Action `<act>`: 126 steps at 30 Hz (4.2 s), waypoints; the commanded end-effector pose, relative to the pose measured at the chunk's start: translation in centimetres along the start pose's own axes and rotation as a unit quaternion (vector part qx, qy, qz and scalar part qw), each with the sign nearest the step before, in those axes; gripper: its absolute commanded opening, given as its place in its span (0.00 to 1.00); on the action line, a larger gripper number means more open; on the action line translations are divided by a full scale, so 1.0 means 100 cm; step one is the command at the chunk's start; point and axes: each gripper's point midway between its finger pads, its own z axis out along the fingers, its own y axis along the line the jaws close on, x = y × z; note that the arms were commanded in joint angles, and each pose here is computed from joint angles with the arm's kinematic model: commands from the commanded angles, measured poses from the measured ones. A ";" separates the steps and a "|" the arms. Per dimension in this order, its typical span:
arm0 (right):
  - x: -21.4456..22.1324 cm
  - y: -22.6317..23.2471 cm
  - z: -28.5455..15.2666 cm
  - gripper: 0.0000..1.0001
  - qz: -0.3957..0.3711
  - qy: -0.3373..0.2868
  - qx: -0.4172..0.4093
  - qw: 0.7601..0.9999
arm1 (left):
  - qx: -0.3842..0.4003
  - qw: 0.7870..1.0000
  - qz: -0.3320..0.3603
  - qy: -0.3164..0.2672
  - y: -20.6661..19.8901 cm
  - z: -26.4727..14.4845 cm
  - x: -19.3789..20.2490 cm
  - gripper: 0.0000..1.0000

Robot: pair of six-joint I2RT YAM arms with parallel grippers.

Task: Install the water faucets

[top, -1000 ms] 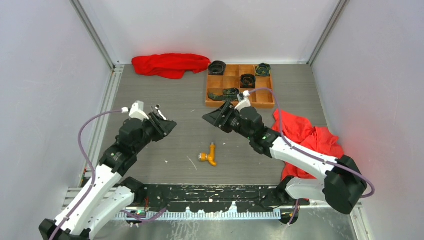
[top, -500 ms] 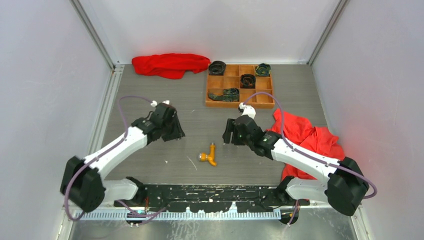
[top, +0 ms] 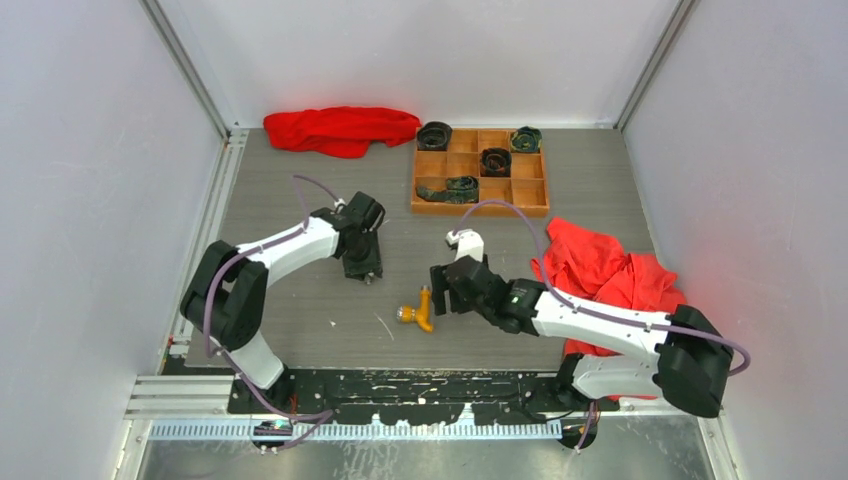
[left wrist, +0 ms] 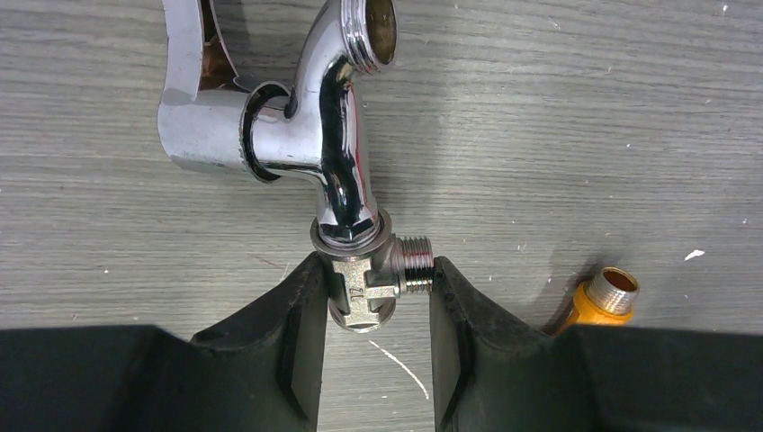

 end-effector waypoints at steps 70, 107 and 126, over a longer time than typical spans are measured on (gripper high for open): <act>0.009 0.090 -0.081 0.01 -0.395 -0.241 -0.336 0.820 | 0.484 0.848 0.117 0.181 -0.125 -0.140 0.096 0.42; -0.113 0.073 -0.157 1.00 0.250 -0.238 -0.512 0.787 | 0.691 0.669 0.094 -0.258 -0.135 -0.265 0.014 0.00; -0.122 0.095 -0.150 0.73 0.225 -0.226 -0.566 0.761 | 0.708 0.661 0.103 -0.226 -0.138 -0.266 0.022 0.00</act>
